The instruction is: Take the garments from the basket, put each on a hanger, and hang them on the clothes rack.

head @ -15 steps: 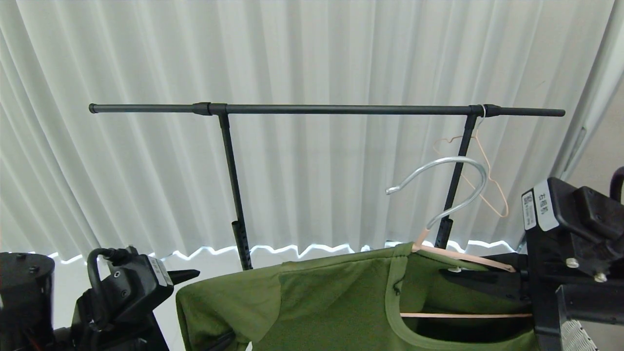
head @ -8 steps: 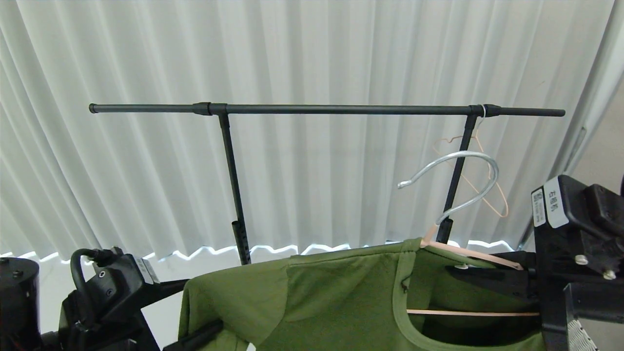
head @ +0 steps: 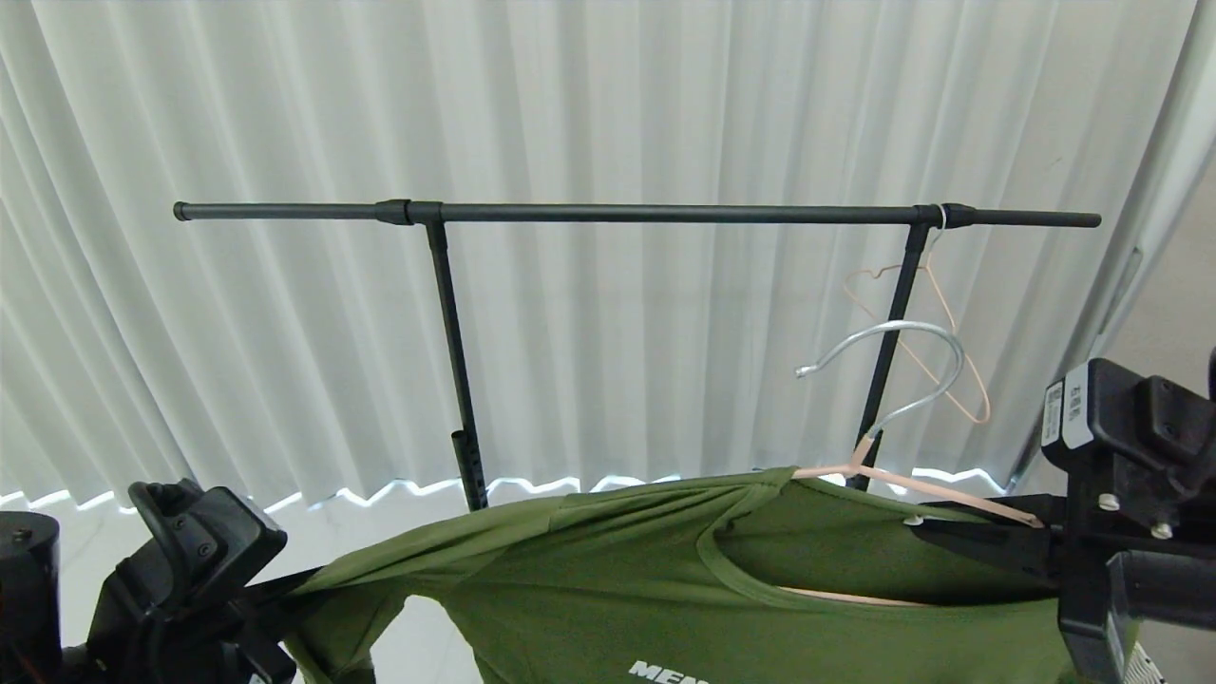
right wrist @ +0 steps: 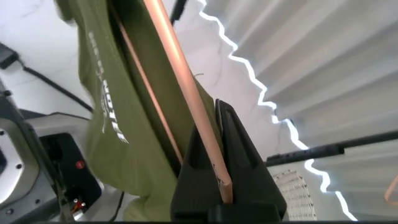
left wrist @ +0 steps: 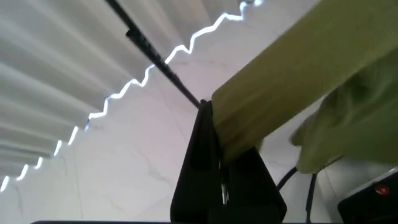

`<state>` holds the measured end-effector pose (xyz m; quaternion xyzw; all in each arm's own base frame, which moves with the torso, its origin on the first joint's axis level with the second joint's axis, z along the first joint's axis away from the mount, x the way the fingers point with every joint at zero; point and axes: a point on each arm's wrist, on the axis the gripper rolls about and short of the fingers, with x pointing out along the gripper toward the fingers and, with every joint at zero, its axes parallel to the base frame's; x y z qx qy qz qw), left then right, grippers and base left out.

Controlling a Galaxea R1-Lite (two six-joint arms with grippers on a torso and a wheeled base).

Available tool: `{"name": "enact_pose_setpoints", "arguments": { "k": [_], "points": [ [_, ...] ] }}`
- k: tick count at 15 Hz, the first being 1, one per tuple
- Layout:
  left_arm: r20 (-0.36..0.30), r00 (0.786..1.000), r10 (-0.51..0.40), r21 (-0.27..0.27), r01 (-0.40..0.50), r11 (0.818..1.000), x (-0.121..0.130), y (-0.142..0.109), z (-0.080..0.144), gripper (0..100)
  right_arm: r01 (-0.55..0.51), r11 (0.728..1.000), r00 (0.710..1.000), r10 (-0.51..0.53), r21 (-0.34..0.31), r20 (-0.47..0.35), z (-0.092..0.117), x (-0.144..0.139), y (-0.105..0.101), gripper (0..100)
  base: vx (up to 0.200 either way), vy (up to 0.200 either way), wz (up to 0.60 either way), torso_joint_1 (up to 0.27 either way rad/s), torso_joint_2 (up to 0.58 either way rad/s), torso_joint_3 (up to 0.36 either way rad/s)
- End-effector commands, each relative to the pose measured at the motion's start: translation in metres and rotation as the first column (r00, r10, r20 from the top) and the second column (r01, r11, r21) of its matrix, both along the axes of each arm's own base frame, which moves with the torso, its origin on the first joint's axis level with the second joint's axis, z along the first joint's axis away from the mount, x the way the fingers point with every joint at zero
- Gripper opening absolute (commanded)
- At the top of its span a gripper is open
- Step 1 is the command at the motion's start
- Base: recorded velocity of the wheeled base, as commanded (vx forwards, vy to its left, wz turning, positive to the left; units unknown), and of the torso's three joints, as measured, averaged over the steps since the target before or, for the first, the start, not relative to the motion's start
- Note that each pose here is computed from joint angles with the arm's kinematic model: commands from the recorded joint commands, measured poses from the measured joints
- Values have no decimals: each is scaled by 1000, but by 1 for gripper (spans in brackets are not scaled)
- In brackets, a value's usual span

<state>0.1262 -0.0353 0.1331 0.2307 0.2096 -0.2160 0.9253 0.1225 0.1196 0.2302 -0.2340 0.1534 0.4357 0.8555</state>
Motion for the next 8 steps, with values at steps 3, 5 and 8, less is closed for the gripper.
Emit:
{"name": "enact_pose_setpoints", "arguments": {
  "k": [3,5,8],
  "points": [
    [26,997,-68,-4,68,998,-9,-7,2,0,20,1000,1000,-20,8,6,2,0,-4,0,0,0,0,0,0,0],
    [37,997,-68,-11,68,998,-10,-6,4,100,82,997,997,-82,-2,12,1,5,-7,0,0,0,0,0,0,0],
    [69,995,-73,-16,75,997,-12,-6,9,100,356,934,934,-354,-43,42,0,22,-26,0,0,0,0,0,0,0]
  ]
}}
